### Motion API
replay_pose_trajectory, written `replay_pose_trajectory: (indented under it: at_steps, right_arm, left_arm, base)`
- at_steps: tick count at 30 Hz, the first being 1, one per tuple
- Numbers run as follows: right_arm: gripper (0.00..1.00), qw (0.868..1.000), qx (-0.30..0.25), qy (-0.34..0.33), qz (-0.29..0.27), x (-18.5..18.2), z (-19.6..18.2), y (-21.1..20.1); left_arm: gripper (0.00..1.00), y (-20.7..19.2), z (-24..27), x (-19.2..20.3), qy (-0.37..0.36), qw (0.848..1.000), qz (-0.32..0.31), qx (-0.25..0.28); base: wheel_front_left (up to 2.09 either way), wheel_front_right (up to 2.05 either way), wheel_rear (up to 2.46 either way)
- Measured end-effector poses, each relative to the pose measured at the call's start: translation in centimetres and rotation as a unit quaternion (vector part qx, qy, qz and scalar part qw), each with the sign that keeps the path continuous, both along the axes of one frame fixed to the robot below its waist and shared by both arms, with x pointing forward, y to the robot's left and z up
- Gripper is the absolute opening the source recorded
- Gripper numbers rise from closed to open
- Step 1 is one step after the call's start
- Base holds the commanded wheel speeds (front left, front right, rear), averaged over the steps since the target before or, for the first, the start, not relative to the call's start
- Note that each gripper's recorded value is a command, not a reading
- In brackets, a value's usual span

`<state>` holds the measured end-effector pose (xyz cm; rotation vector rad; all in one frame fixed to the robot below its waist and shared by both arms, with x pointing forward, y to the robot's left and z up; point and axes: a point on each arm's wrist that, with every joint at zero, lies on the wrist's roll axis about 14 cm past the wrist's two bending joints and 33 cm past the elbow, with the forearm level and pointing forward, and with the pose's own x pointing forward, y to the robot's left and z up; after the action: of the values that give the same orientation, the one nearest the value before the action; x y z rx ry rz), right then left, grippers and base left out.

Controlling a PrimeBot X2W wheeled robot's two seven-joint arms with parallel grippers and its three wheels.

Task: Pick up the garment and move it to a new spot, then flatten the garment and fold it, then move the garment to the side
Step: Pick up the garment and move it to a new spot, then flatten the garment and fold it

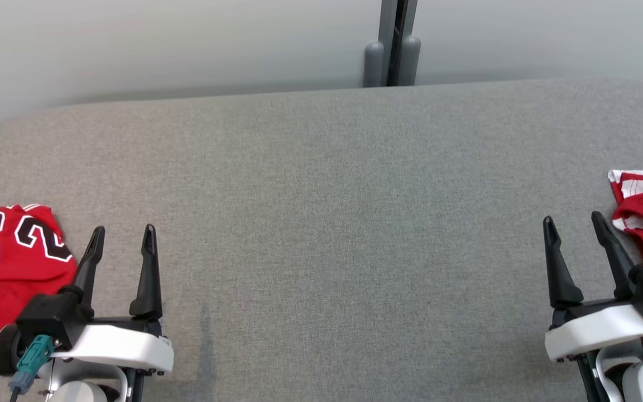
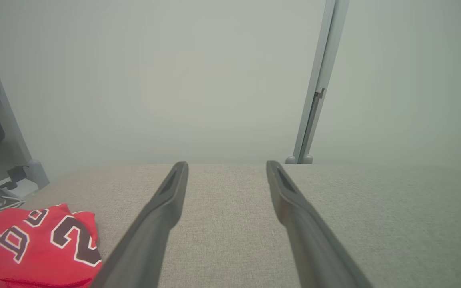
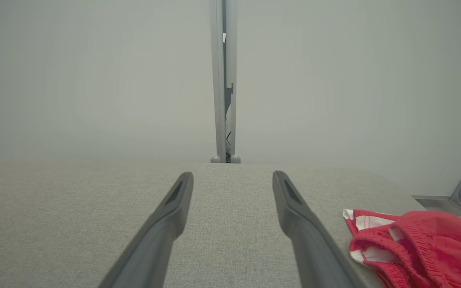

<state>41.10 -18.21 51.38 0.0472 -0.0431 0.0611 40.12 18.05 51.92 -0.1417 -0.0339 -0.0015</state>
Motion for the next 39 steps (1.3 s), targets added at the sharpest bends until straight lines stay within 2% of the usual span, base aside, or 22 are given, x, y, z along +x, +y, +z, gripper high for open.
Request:
replay_pose_trajectory:
  at_steps: [16, 39]
  right_arm:
    - [1.00, 1.000, 0.005, 0.000, -0.008, -4.3, 1.5, -0.6]
    - [1.00, 1.000, 0.010, 0.002, -0.013, -4.4, 1.3, -0.9]
  left_arm:
    - [1.00, -0.3, 0.9, -3.2, -0.001, 1.000, -0.007, -0.003]
    - [1.00, -0.5, 0.6, -2.9, 0.005, 1.000, -0.009, -0.004]
  base:
    - [0.00, 0.00, 0.00]
    - [0.00, 0.00, 0.00]
